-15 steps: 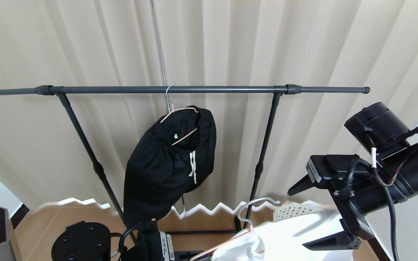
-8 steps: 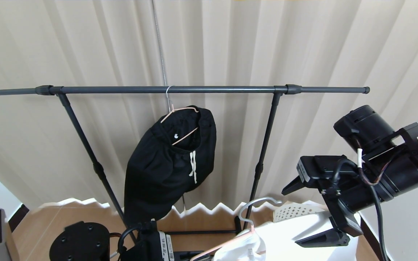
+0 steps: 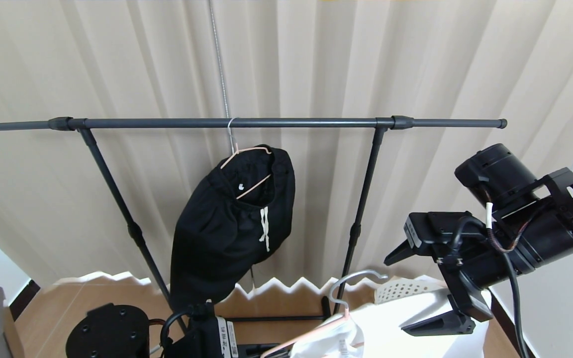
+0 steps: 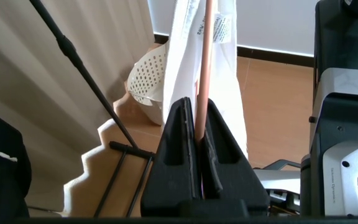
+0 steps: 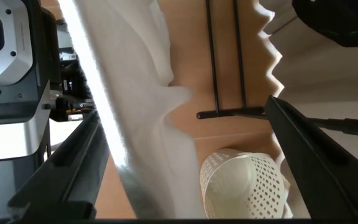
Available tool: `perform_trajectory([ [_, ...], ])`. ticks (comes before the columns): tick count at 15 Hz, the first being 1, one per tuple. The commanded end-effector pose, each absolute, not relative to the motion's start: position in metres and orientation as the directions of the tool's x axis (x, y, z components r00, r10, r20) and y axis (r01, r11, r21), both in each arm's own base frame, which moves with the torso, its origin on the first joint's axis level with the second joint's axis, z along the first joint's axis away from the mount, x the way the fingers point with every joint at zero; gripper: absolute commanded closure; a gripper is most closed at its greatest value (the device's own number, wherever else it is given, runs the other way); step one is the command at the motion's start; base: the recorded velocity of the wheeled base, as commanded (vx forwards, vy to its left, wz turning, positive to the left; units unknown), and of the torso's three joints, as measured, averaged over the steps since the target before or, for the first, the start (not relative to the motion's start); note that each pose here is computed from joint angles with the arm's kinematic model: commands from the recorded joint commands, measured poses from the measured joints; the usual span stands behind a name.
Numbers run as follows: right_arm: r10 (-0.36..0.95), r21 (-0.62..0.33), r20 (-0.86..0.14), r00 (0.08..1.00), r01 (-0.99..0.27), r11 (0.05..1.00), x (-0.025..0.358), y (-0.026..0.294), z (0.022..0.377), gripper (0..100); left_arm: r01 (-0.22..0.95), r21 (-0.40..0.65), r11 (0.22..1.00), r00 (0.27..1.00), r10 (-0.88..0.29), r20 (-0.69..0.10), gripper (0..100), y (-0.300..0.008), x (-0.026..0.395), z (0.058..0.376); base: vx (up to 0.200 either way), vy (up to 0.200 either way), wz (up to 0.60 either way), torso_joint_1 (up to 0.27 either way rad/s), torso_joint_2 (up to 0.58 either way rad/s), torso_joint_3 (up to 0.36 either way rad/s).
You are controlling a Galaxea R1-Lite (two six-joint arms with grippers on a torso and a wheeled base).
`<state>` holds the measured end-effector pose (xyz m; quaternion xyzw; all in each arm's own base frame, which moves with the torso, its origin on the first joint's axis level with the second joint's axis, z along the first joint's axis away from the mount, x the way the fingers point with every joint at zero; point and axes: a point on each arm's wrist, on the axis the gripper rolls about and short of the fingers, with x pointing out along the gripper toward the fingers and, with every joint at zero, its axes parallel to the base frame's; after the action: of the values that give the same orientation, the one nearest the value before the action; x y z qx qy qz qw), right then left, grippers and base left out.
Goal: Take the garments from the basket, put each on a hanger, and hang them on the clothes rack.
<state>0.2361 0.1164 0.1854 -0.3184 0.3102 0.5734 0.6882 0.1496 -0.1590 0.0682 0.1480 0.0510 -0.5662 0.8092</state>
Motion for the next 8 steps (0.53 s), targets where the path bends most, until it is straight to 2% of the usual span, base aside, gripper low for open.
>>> perform_trajectory([
  [1, 0.593, -0.085, -0.791, 0.151, -0.987, 0.139, 0.2351, 0.1160, 0.1864, 0, 0.931, 0.183, 0.315, 0.354, -0.902, -0.248, 100, -0.1591, 0.1498, 0.0686, 0.000, 0.000, 0.00, 0.000, 0.00, 0.000],
  [2, 0.592, -0.081, -0.793, 0.147, -0.987, 0.137, 0.2349, 0.1164, 0.1856, 100, 0.931, 0.183, 0.315, 0.354, -0.902, -0.248, 100, -0.1591, 0.1498, 0.0686, 0.000, 0.000, 0.00, 0.000, 0.00, 0.000],
  [8, 0.591, -0.079, -0.794, 0.144, -0.988, 0.134, 0.2312, 0.1152, 0.1866, 100, 0.929, 0.184, 0.322, 0.361, -0.901, -0.242, 100, -0.1588, 0.1514, 0.0695, 0.000, 0.000, 0.00, 0.000, 0.00, 0.000],
])
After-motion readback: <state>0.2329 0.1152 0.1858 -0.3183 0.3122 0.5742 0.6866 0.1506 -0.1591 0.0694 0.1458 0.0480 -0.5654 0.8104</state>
